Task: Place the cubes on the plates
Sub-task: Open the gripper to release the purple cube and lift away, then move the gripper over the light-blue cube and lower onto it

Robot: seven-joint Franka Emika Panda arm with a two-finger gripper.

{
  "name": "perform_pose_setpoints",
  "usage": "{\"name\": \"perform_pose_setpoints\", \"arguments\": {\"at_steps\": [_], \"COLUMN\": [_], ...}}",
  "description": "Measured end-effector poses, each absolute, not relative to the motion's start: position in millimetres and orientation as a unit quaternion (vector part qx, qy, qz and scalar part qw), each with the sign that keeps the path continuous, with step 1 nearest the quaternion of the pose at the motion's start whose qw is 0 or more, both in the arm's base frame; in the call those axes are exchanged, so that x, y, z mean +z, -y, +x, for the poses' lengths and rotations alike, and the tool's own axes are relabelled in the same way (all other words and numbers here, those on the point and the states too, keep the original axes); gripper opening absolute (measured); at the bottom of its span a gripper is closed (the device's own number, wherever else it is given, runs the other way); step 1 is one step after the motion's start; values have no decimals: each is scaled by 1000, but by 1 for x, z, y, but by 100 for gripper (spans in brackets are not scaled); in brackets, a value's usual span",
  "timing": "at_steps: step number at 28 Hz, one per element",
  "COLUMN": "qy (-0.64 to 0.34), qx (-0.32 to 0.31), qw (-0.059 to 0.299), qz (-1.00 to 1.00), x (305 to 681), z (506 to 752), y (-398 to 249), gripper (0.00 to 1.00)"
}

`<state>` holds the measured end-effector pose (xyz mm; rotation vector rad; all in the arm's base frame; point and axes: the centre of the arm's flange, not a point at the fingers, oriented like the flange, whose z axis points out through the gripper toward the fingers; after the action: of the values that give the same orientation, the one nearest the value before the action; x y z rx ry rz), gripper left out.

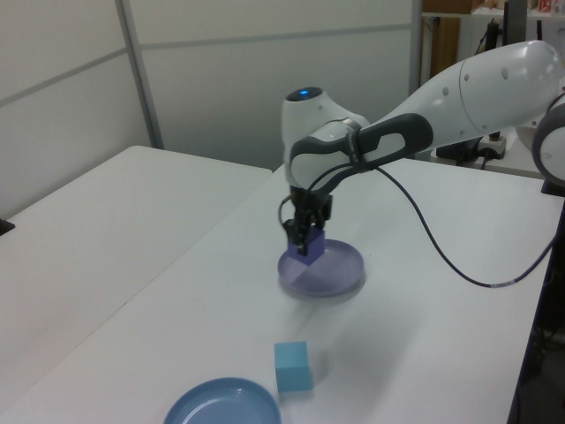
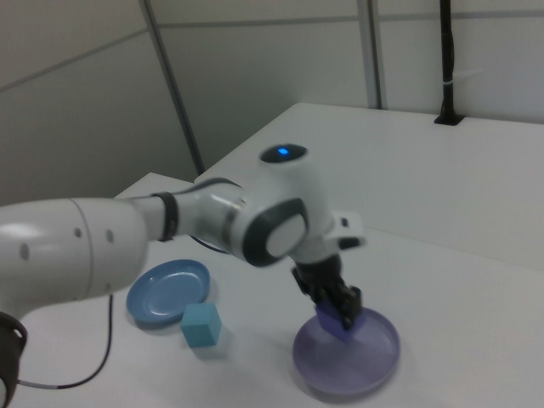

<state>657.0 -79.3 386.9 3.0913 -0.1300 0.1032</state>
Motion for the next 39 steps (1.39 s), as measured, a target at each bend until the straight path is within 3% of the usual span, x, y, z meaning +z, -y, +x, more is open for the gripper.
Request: {"name": "perform_pose_setpoints", "arguments": {"at_steps": [6, 16, 23, 30, 39], "qy": [43, 30, -25, -133, -246], "qx": [21, 25, 4, -21, -34], "qw": [22, 22, 16, 14, 22], "qz": [999, 999, 1000, 991, 968], "x": [357, 381, 403, 382, 374], "z": [658, 657, 646, 630, 602], "y": [101, 83, 41, -67, -157], "gripper": [61, 99, 100, 100, 100]}}
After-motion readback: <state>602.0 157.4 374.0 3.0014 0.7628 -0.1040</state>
